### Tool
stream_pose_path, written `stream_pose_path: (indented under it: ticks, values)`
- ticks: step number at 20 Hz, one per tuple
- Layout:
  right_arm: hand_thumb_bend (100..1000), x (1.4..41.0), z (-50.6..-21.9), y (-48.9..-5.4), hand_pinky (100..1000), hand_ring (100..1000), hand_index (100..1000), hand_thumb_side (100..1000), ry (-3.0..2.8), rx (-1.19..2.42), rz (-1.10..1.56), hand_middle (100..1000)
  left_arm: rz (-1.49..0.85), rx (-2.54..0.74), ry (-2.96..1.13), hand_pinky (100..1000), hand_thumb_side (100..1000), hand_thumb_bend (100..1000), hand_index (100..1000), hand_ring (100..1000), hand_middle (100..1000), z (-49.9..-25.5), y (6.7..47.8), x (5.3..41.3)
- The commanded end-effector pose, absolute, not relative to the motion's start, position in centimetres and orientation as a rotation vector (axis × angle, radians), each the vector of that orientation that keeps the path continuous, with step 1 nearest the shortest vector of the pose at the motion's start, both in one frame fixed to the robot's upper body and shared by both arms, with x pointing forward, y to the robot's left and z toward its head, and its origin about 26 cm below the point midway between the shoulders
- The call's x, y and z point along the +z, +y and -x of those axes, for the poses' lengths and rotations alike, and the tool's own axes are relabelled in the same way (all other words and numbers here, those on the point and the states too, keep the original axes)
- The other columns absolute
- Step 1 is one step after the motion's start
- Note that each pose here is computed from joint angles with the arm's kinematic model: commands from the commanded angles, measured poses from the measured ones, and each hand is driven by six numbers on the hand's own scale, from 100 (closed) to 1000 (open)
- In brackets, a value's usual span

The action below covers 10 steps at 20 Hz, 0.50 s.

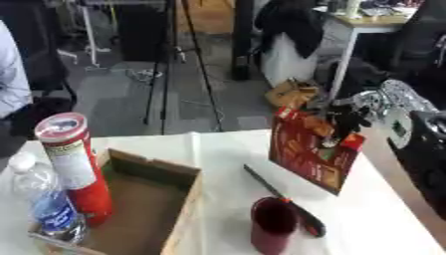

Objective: Pick up objects on the table and place them in the box.

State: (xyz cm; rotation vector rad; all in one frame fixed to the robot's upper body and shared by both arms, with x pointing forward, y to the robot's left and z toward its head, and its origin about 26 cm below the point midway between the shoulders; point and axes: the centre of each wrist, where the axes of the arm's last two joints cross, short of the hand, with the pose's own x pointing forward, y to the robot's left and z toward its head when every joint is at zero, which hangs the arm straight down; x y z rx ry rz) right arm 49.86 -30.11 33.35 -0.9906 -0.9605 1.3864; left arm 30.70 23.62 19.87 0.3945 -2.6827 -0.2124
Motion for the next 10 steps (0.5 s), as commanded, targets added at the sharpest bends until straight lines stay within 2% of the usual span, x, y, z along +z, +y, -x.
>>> stream_pose_path:
  ticks: [1,10]
  values:
    - [416,36.8,-48.9,-30.4,180,304,460,360,-1.042,1.341,1.035,359,-0.401,-0.229,-2.701,905,985,100,735,740,779,-30.5,23.8,20.4]
    - [463,40.9,-46.7,-28.5,179,276,453,411,-1.268,1.305,1.084,345,-0.397,-0.234,-2.704,905,981,100,735,739,779,-30.5,23.7,20.5]
